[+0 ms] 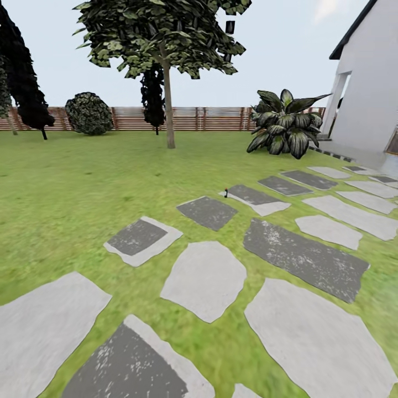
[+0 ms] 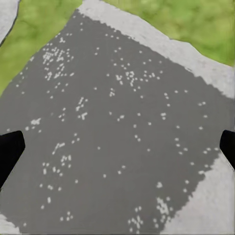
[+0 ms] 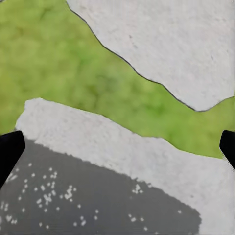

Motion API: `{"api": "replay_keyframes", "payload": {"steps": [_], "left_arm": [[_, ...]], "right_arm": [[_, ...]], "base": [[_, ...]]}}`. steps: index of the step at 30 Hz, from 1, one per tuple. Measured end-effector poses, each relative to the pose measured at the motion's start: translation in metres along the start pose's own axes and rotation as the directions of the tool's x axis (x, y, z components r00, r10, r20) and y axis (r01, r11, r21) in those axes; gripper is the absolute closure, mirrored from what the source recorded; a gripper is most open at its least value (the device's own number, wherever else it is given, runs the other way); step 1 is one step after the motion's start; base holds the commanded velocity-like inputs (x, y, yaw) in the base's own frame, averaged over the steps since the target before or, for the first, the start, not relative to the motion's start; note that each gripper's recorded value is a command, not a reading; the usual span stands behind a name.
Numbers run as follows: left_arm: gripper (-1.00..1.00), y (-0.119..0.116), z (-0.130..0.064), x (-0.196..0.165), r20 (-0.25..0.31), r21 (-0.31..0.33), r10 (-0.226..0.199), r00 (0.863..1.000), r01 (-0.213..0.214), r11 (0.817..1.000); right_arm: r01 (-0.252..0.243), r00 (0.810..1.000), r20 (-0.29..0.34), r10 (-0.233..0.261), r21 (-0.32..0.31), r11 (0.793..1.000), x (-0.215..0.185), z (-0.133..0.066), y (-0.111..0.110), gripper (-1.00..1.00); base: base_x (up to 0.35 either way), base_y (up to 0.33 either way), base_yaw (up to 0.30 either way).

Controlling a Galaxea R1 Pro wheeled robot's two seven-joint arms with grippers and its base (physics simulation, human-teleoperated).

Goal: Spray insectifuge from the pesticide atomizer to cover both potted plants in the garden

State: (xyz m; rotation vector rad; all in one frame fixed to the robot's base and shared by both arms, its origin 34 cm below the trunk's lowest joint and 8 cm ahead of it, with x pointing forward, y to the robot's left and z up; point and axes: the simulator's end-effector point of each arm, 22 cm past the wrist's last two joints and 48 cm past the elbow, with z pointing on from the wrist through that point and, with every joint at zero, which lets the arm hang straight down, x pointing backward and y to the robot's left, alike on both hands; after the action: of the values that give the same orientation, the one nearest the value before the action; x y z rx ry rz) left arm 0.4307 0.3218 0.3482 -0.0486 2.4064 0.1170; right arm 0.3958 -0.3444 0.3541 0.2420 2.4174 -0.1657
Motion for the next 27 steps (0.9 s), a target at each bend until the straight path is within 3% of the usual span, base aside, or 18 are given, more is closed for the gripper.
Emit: {"api": "replay_keyframes", "payload": {"steps": [8,16,19,22,27], "left_arm": [[-1.0,0.0,0.0,0.0,0.001,0.0,0.0,1.0,0.0,1.0],[-1.0,0.0,0.0,0.0,0.001,0.0,0.0,1.0,0.0,1.0],[-1.0,0.0,0.0,0.0,0.001,0.0,0.0,1.0,0.0,1.0],[-1.0,0.0,0.0,0.0,0.001,0.0,0.0,1.0,0.0,1.0],[-1.0,0.001,0.0,0.0,0.001,-0.001,0.0,1.0,0.0,1.0]], "right_arm": [[0.001,1.0,-0.006,-0.001,-0.005,1.0,0.003,-0.001,0.004,-1.0],[-0.014,0.997,-0.077,0.012,-0.022,1.0,0.038,-0.008,0.019,-1.0],[-0.024,0.992,-0.123,0.02,-0.034,0.999,0.061,-0.015,0.031,-1.0],[-0.029,0.975,-0.223,0.02,-0.039,0.999,0.107,-0.03,0.035,-1.0],[-0.03,0.964,-0.266,0.019,-0.039,0.999,0.126,-0.038,0.036,-1.0]], "base": [[0.33,0.0,-0.001],[0.33,0.0,0.0],[0.33,0.0,0.0],[0.33,0.0,0.0],[0.33,0.0,0.0]]}}
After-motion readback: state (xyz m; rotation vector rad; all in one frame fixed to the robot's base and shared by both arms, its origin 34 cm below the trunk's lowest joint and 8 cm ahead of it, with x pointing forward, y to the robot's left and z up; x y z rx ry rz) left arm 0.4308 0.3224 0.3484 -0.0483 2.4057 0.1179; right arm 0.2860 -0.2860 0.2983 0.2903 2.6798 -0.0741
